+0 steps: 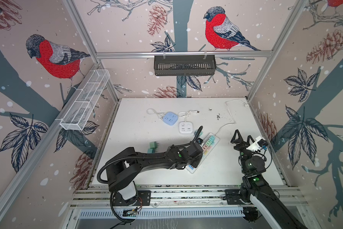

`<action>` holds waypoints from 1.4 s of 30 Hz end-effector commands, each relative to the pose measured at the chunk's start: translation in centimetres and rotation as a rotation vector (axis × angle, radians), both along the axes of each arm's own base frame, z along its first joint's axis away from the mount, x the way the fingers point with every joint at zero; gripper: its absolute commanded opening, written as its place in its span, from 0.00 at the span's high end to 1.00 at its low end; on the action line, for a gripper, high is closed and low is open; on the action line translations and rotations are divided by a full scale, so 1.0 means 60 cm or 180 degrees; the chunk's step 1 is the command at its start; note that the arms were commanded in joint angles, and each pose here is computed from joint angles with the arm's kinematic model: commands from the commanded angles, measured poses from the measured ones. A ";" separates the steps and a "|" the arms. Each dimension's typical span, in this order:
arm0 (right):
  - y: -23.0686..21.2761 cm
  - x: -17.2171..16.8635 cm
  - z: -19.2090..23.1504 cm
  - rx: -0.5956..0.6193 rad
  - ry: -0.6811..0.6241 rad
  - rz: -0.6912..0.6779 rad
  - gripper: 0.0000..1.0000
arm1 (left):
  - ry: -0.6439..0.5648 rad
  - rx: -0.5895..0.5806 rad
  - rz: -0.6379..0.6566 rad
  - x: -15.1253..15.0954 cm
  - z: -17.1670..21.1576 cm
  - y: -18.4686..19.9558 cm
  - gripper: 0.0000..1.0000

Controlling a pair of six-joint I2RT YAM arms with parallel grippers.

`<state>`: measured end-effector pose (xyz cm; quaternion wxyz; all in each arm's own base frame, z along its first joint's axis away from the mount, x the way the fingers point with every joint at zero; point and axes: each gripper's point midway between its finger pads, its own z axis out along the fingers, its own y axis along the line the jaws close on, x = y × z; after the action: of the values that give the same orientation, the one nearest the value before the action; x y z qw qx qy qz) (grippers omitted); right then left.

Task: Insert the plug
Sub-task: 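Lower the green adapter into the socket beyond the teal adapter with the left gripper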

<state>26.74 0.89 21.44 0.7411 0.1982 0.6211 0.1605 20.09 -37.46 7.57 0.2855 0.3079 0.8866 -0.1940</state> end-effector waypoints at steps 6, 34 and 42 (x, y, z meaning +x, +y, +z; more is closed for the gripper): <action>0.000 -0.009 -0.091 -0.0124 0.0311 0.0022 0.00 | -0.0078 0.0011 0.0104 0.005 -0.003 0.015 1.00; 0.001 -0.009 -0.091 -0.0129 0.0306 0.0034 0.00 | -0.0540 -0.0223 0.0247 0.009 0.014 0.007 1.00; 0.001 -0.009 -0.091 -0.0129 0.0306 0.0036 0.00 | -0.0460 -0.0286 0.0155 0.004 0.007 -0.012 1.00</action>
<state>26.74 0.90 21.44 0.7412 0.1973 0.6213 0.1601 20.27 -37.47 7.47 0.3630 0.2902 0.8649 -0.1898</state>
